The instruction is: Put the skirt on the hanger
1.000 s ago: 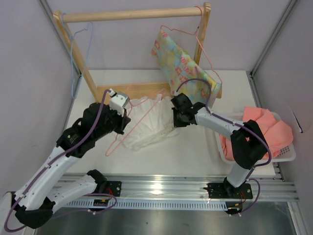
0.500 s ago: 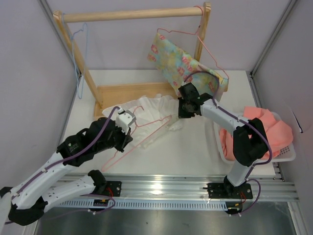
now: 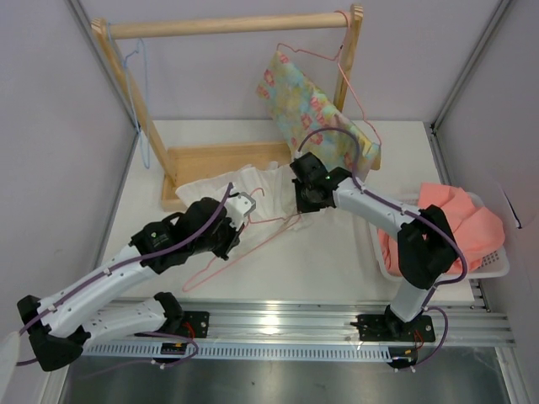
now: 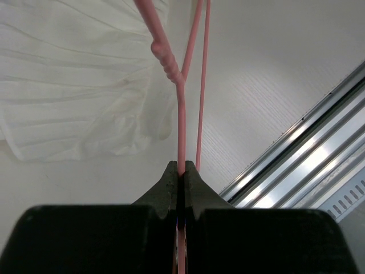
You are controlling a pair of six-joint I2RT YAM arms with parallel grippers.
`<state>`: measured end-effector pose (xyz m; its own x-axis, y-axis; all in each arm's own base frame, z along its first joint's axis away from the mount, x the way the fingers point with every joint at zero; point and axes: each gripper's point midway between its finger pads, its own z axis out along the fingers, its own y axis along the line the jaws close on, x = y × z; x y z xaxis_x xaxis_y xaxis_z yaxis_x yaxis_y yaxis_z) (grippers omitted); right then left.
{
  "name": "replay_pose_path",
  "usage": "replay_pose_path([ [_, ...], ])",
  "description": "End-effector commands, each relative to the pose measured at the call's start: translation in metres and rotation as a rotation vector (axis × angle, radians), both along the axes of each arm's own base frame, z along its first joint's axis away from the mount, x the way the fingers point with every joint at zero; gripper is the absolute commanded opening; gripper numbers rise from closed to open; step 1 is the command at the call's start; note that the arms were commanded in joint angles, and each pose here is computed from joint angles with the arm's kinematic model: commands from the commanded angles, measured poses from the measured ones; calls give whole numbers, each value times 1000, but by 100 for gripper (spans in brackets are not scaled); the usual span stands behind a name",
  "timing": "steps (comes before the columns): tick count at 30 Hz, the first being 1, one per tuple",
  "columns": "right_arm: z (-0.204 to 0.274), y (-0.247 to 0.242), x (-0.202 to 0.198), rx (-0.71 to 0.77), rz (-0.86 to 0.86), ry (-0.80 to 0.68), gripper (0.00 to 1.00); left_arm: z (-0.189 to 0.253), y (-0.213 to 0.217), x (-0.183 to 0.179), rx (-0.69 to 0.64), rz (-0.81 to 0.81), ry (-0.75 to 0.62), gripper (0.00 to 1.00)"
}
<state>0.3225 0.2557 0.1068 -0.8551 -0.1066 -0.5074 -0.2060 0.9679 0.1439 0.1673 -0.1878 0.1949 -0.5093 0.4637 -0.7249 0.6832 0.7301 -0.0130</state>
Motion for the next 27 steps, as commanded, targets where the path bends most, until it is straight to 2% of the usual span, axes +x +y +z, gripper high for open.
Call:
replay_pose_path([
  [1,9,0,-5,-34,27,-35,0,9,-6,16,-1,20,-74,0],
  [5,9,-7,-12,-50,25,-42,0,12,-2,21,24,37,-91,0],
  [10,2,-18,-12,-90,13,-39,0,35,-6,14,-53,1,-119,0],
  [20,-1,-16,-14,-90,12,-40,0,35,-4,12,-36,-9,-111,0],
  [27,10,-9,-10,-57,8,-49,0,14,-11,9,3,-46,-59,0],
])
